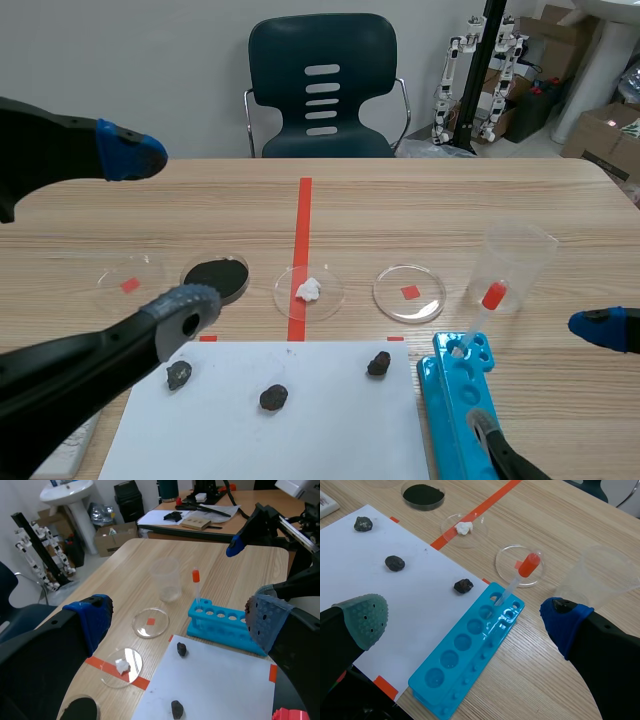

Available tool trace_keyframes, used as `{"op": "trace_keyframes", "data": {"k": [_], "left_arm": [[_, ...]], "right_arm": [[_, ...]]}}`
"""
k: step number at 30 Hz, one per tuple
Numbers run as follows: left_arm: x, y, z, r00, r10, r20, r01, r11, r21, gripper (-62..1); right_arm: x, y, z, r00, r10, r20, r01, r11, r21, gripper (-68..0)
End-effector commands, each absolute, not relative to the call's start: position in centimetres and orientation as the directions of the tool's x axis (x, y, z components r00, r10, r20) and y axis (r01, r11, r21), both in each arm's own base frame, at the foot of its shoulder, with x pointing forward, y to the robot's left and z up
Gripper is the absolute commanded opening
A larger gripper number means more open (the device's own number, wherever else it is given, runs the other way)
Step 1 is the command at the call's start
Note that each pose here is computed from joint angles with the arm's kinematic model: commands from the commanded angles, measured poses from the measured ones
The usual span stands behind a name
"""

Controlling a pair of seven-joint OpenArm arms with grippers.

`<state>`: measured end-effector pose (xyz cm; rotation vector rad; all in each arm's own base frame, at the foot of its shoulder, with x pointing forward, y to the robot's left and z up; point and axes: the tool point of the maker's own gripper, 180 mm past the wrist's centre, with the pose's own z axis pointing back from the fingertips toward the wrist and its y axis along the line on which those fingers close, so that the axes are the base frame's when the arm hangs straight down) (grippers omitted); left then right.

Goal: Return to the home posture

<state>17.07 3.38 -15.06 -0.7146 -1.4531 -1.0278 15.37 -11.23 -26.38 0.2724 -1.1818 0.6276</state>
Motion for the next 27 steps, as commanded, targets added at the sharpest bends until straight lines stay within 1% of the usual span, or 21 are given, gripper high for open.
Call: {"op": "trace_keyframes", "data": {"k": [1, 9, 27], "left_arm": [[16.67, 2.97, -14.38, -0.170, -0.103, 0.980, 0.884, 0.423, 0.198, -5.3], [16.44, 2.80, -14.33, -0.189, -0.115, 0.975, 0.885, 0.410, 0.220, -5.4], [16.44, 2.80, -14.38, -0.188, -0.118, 0.975, 0.885, 0.410, 0.220, -5.4]], "right_arm": [[15.80, -11.26, -25.78, 0.215, 0.300, 0.930, -0.582, 0.804, -0.125, -2.9], [15.80, -11.26, -25.78, 0.215, 0.300, 0.930, -0.582, 0.804, -0.125, -2.9], [15.80, -11.26, -25.78, 0.215, 0.300, 0.930, -0.582, 0.804, -0.125, -2.9]]}}
